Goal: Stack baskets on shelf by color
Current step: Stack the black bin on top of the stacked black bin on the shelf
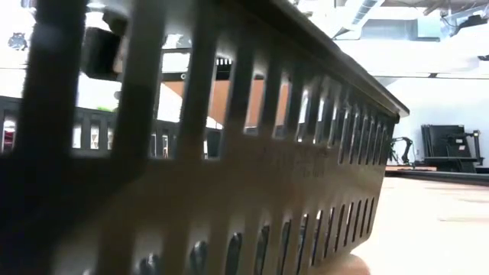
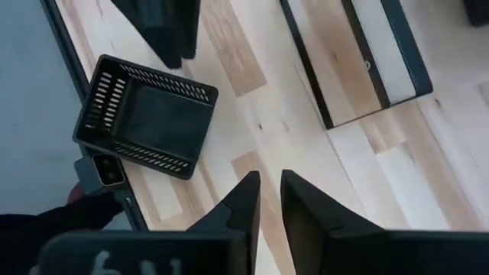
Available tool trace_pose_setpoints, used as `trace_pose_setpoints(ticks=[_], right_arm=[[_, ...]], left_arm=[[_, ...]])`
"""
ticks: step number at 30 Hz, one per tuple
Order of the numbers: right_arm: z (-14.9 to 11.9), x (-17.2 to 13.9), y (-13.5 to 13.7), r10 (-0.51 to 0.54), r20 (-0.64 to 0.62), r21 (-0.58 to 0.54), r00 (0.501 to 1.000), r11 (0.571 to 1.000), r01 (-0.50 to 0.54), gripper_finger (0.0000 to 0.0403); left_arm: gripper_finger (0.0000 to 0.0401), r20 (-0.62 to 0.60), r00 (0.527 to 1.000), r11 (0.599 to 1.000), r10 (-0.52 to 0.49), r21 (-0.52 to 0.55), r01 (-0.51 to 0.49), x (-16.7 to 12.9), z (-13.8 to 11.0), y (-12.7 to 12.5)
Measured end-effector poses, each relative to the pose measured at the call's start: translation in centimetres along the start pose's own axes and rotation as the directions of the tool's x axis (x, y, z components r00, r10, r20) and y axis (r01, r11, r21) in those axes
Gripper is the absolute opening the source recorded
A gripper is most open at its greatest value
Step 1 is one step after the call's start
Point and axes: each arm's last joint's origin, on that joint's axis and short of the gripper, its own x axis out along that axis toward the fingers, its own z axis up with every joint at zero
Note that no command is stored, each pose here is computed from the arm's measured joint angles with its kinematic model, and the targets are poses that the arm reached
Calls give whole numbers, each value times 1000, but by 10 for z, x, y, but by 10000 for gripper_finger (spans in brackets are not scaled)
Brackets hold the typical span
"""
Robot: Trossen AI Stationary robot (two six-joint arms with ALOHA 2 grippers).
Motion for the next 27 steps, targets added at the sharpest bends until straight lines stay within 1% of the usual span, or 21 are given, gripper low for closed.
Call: trace_pose_setpoints(ticks=[2, 5, 8, 11, 13, 15, 17, 19, 23, 27], right_arm=[[0, 3, 1, 7, 5, 4, 1000, 1000, -7, 81], [-1, 5, 2, 5, 3, -10, 1000, 1000, -5, 84], [0, 4, 7, 50, 34, -98, 998, 994, -47, 84], [4, 7, 17, 137, 95, -203, 986, 972, -115, 85], [9, 13, 22, 192, 133, -280, 972, 948, -149, 85], [17, 16, 26, 259, 178, -359, 949, 916, -182, 91], [25, 22, 29, 332, 226, -412, 916, 884, -219, 103], [30, 30, 30, 383, 231, -460, 894, 853, -246, 121], [33, 48, 32, 487, 229, -546, 843, 781, -303, 165], [26, 67, 33, 519, 243, -640, 820, 721, -267, 195]], left_arm=[[109, 8, 1000, 1000, 29, -1, -29, -7, -5, -1], [109, -13, 1000, 1000, 23, -8, -23, -13, -12, -4], [109, -113, 993, 999, -11, 32, 14, -20, -27, -10], [109, -207, 978, 998, -24, 44, 34, -29, -49, -14], [109, -255, 967, 999, -28, 37, 39, -35, -64, -17], [109, -286, 958, 999, -31, 21, 39, -39, -80, -18], [109, -308, 951, 999, -29, 8, 34, -44, -97, -18], [109, -313, 949, 1000, -29, -3, 30, -49, -112, -18], [109, -268, 963, 999, -27, -38, 18, -58, -133, -16], [109, -203, 979, 997, -26, -81, 9, -64, -147, -13]])
